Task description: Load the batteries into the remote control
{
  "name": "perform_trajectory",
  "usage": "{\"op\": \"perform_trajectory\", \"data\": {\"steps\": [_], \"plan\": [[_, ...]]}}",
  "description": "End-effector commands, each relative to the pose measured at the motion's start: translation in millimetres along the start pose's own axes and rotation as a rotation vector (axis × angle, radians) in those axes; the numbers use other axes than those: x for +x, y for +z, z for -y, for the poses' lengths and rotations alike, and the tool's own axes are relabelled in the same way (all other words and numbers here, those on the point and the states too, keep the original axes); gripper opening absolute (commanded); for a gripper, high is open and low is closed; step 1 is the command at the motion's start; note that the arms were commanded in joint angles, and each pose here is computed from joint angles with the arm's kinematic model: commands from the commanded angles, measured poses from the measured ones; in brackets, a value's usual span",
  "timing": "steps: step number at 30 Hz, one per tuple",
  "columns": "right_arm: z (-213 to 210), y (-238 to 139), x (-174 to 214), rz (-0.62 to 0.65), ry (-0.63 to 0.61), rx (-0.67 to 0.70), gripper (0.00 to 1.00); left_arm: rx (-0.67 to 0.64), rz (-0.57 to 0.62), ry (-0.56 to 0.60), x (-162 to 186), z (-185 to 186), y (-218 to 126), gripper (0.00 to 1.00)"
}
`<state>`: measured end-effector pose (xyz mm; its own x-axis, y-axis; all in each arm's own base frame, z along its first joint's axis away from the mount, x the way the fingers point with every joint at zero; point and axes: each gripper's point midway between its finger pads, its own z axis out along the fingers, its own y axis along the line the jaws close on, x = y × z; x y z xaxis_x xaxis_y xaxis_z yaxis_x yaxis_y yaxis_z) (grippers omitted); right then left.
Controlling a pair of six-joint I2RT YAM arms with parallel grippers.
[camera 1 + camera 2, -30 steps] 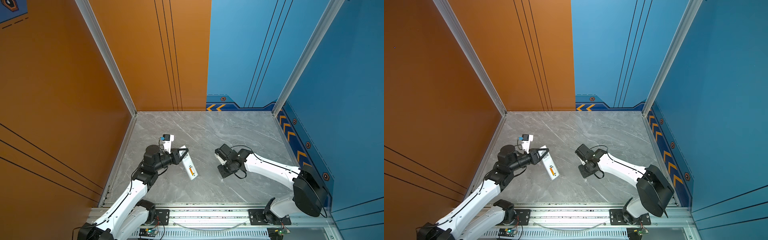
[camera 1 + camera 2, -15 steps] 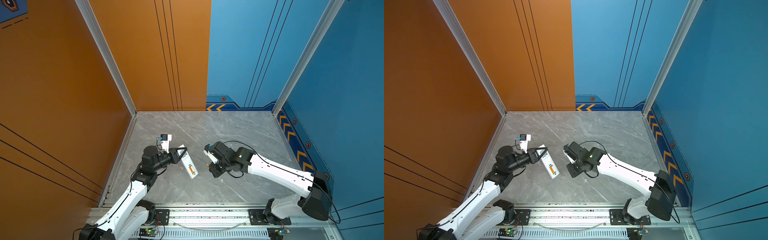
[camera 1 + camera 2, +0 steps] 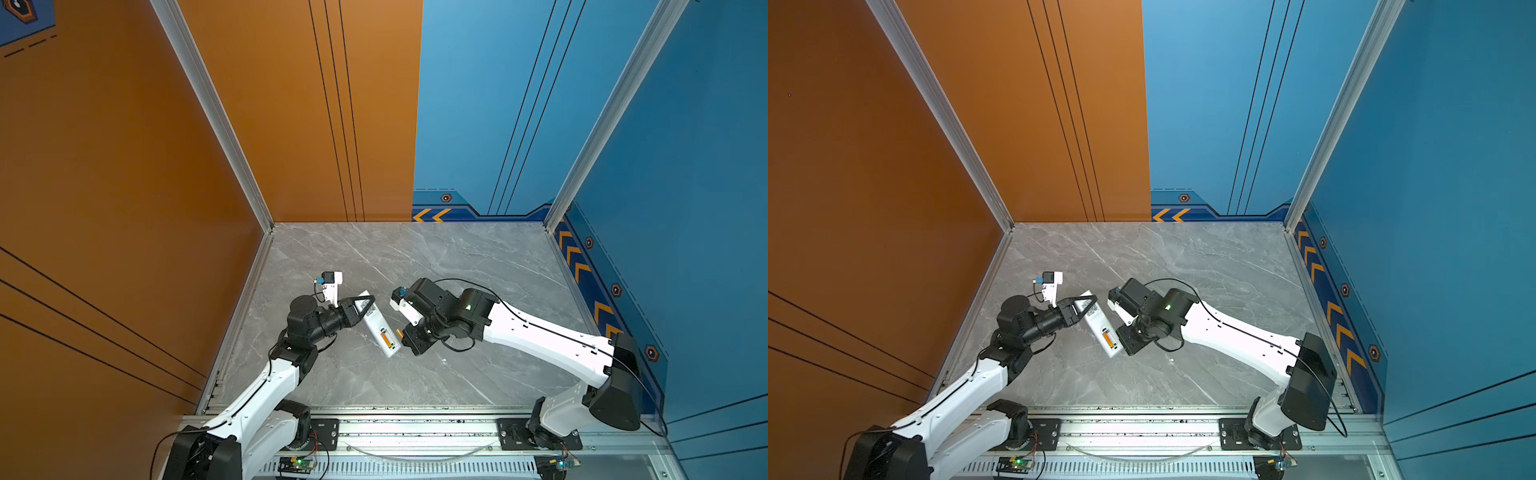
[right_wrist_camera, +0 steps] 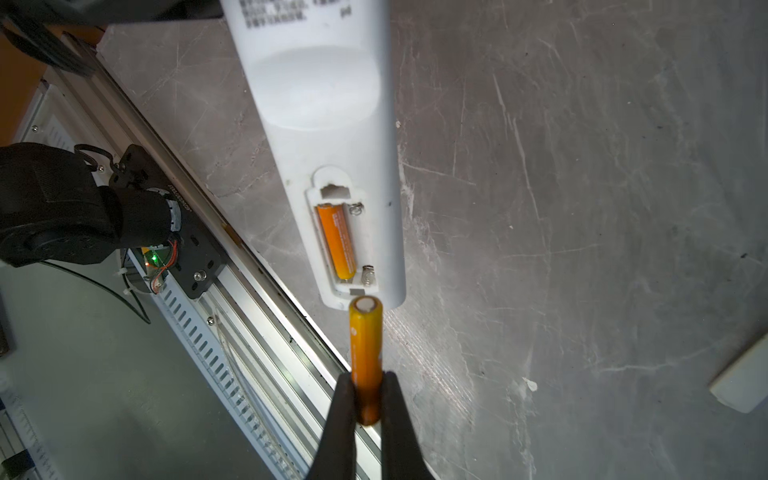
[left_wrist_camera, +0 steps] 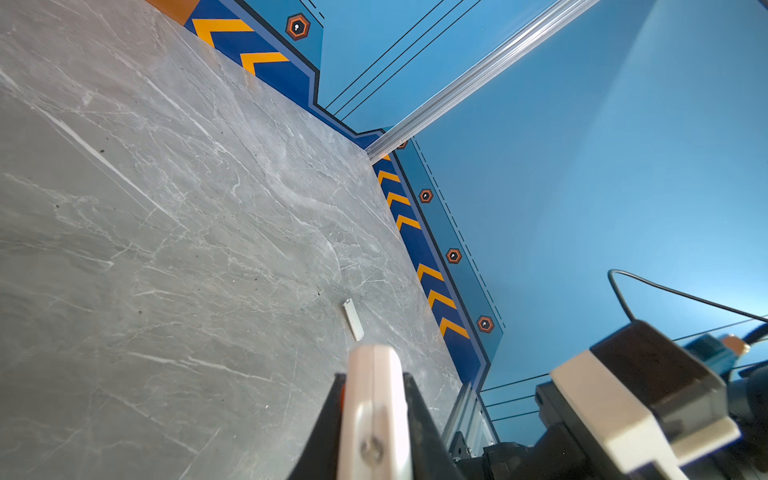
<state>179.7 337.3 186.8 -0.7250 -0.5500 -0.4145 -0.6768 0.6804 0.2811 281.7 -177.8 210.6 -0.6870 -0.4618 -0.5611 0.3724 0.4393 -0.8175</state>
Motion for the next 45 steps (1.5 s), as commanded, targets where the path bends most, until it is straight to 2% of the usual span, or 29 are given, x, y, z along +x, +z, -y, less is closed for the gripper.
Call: {"op": "perform_trajectory", "data": {"steps": [1, 16, 45], "plan": [[-7, -5, 3, -0.046, -0.028, -0.026, 0.0, 0.043, 0.034, -0.034, -8, 5, 2, 0.0], [3, -9, 7, -0.172, -0.044, 0.005, 0.0, 0.091, 0.024, -0.078, -10, 10, 5, 0.0], [5, 4, -2, -0.223, -0.013, 0.01, 0.0, 0.1, 0.021, -0.117, -10, 10, 6, 0.0]]}}
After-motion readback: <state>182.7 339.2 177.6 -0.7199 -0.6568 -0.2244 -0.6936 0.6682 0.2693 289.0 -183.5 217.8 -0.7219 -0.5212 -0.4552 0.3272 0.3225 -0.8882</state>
